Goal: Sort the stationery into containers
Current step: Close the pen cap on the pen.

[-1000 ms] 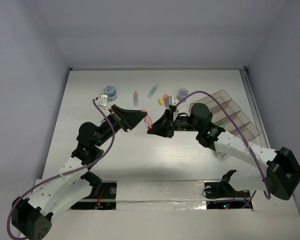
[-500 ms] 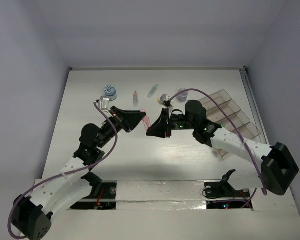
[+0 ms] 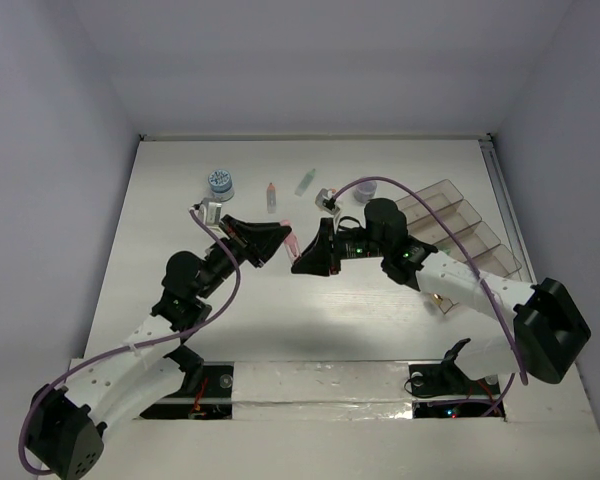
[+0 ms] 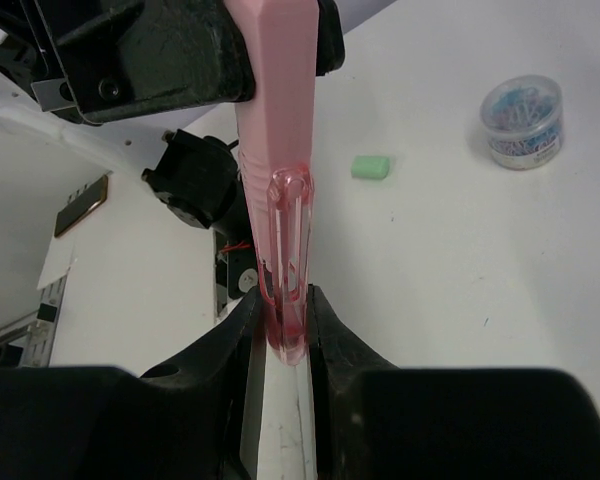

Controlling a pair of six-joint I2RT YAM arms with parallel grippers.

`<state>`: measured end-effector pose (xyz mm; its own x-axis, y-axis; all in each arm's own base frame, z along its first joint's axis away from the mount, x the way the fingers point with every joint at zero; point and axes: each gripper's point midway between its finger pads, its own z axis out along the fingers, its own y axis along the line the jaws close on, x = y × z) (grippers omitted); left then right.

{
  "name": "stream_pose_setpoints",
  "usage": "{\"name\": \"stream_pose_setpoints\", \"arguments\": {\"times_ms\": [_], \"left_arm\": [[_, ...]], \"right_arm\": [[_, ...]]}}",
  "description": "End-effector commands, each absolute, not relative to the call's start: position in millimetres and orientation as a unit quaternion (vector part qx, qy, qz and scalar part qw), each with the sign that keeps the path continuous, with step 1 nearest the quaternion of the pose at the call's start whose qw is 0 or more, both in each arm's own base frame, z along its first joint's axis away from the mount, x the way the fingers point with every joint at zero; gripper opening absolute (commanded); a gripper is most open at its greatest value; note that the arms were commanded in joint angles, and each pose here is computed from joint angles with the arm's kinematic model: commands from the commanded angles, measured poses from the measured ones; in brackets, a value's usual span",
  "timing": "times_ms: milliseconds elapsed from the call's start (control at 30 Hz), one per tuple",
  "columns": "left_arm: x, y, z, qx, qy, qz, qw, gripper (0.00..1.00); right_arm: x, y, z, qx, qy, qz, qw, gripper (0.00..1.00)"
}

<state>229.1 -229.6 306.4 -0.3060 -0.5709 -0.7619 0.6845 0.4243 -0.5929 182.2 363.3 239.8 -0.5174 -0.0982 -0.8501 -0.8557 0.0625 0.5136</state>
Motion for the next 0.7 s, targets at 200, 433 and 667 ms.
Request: {"name": "stream_pose_setpoints", "arguments": {"times_ms": [200, 433, 667], "left_arm": [[227.6, -228.3, 321.8, 0.059, 0.552, -0.554, 0.62, 0.0], [222.5, -230.9, 313.9, 0.06, 0.554, -0.568, 0.606, 0.0], [218.2, -231.4, 303.1, 0.062, 0.564, -0.57, 0.594, 0.0]], "right_arm": [[165.5, 365.9, 267.6, -0.391, 0.617, 0.601, 0.323, 0.0], [171.4, 367.4, 281.9, -0.371, 0.608, 0.608, 0.349, 0.0], [178.4, 365.8, 303.5, -0.345, 0.594, 0.614, 0.389, 0.0]]}}
